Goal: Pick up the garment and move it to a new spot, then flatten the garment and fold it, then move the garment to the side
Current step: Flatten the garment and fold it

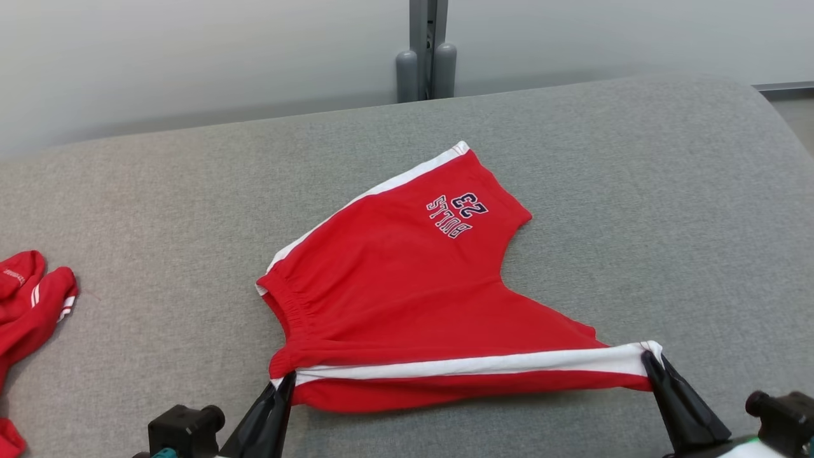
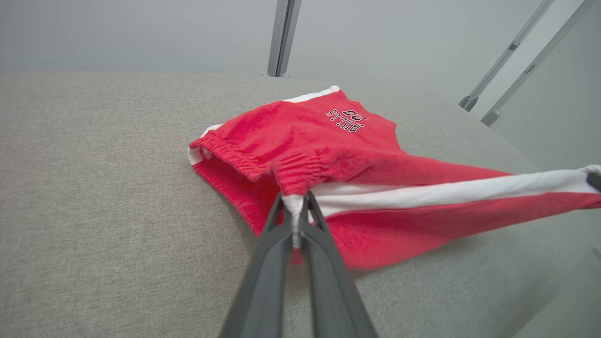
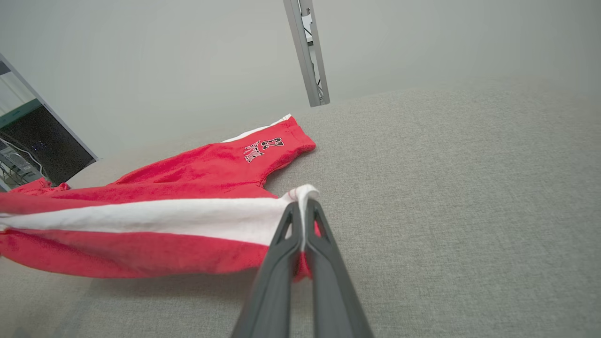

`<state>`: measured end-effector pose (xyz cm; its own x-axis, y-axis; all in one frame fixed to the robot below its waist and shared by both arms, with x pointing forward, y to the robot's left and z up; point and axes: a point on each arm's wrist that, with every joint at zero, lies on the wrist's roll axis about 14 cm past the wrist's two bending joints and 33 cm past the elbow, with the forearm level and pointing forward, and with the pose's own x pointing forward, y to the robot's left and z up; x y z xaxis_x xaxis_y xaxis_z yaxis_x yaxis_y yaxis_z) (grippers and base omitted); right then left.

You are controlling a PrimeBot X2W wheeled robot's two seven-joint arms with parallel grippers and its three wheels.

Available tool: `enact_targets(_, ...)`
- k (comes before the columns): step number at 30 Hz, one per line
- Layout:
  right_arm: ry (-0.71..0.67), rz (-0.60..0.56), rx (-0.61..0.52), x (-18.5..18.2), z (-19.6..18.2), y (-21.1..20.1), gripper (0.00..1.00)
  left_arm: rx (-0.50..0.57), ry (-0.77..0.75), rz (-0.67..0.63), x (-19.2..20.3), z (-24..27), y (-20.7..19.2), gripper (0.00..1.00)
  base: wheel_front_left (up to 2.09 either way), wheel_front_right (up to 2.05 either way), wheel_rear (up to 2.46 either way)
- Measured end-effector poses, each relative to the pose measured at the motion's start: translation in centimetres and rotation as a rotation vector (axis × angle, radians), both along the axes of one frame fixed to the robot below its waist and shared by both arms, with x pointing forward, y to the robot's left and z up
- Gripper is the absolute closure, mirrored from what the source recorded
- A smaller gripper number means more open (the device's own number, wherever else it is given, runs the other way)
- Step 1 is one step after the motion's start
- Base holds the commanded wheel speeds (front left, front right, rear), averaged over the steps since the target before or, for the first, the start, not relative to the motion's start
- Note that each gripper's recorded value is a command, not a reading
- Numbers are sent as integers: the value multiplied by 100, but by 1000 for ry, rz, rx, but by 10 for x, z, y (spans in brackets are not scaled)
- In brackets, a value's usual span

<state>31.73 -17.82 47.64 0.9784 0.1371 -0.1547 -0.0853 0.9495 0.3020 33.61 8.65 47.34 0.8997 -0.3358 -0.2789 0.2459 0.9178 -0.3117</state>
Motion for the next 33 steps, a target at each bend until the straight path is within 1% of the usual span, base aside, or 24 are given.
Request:
enact_targets(3, 6, 3, -23, 9, -2, -3, 100, -3, 11, 6, 2, -1, 2, 100, 0, 0, 0)
enact_targets(7, -11, 20, -49, 37, -2, -7, 100, 17, -8, -4, 20, 2, 5, 100, 0, 0, 0)
enact_targets(10, -48, 47, -70, 70, 4, -7, 100, 22, -17, -24, 39, 3, 3, 100, 0, 0, 0)
enact_targets(12, -81, 69, -75, 96, 10, -5, 100, 7, -16, -44, 53, 2, -2, 100, 0, 0, 0)
enact_targets(17, -90, 144, -115, 158, 4, 4, 100, -44, -25, -60, 89, -4, -14, 100, 0, 0, 0)
enact_targets(21, -90, 240, -146, 204, -1, 26, 100, -61, -29, -41, 112, -13, -13, 100, 0, 0, 0)
enact_targets(25, -74, 334, -165, 239, -13, 53, 100, -60, -13, -17, 127, -28, -9, 100, 0, 0, 0)
enact_targets(29, -25, 376, -172, 263, -35, 67, 100, -49, -1, 19, 136, -42, -1, 100, 0, 0, 0)
enact_targets(33, -5, 414, -172, 277, -50, 81, 100, -39, 5, 70, 141, -53, 12, 100, 0, 0, 0)
